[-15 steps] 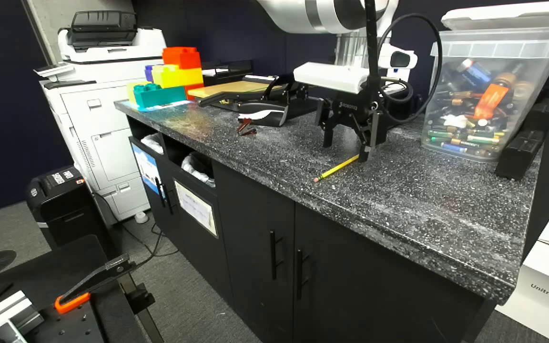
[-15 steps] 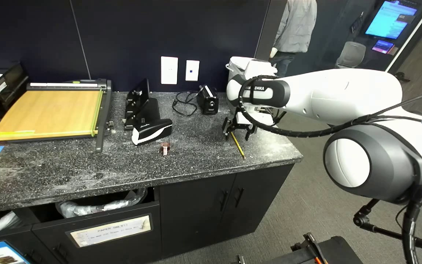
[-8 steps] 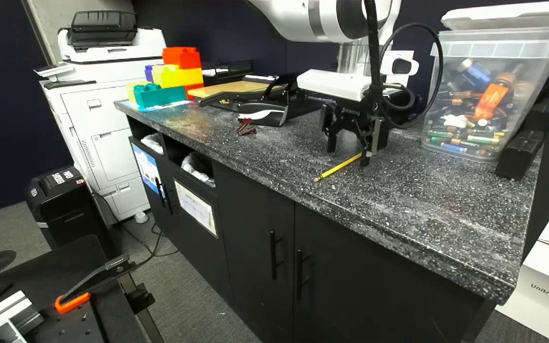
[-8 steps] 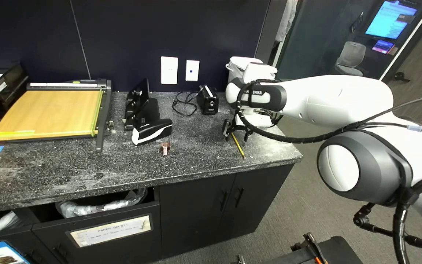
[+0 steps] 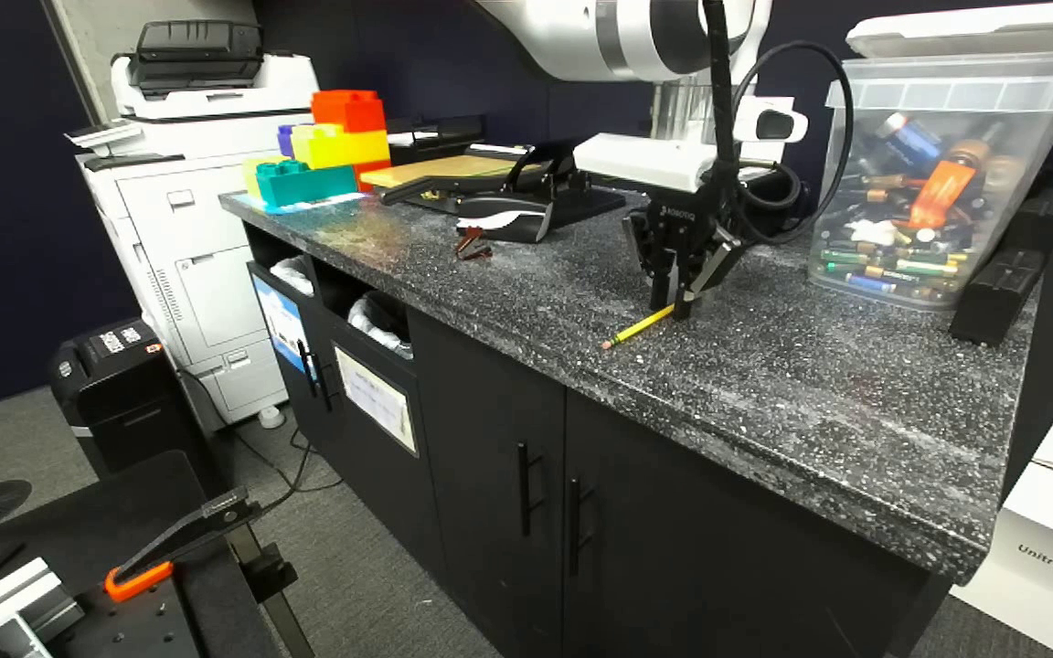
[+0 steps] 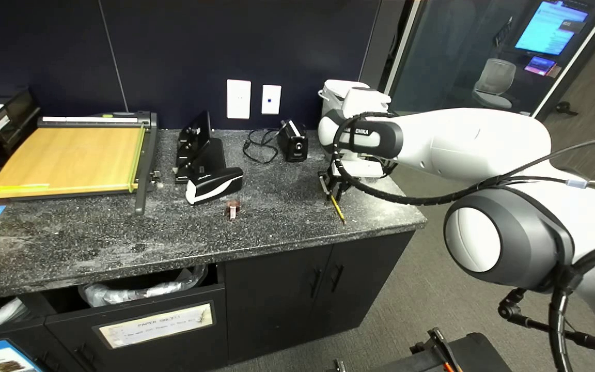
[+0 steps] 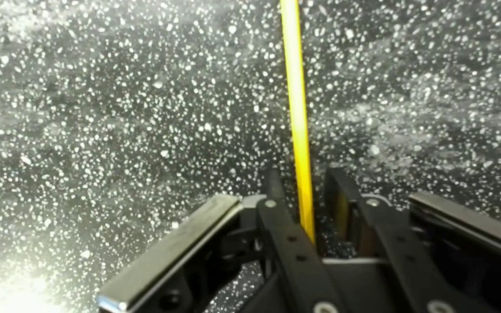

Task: Move the pencil to the left

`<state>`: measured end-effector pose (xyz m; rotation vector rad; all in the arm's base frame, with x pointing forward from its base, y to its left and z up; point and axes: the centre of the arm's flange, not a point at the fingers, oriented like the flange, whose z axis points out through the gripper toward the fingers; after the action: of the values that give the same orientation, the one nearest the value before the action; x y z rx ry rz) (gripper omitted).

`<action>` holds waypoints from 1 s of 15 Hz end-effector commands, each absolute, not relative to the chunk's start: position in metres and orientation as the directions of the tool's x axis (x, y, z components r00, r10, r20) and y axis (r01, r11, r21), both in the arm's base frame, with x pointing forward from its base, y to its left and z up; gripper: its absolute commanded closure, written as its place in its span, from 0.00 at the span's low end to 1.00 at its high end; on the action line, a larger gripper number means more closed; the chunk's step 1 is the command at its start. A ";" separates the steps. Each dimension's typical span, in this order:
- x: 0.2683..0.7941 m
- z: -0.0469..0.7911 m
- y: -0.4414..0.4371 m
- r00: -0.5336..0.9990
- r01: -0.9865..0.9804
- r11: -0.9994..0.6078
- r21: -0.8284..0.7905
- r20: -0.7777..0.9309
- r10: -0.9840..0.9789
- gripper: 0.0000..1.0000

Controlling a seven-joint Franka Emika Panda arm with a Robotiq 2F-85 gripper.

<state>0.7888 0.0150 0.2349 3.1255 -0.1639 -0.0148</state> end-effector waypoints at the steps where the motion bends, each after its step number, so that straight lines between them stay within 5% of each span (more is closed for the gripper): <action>1: 0.804 0.238 0.016 0.992 -0.121 -0.992 0.033 -0.015 -0.122 1.00; 6: 0.802 0.258 0.018 0.991 -0.129 -0.991 0.038 -0.033 -0.131 0.98; 15: 0.800 0.429 0.068 0.997 -0.075 -0.997 0.005 0.030 -0.075 0.98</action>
<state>0.7817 0.0541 0.3969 3.1356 -0.1099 0.0792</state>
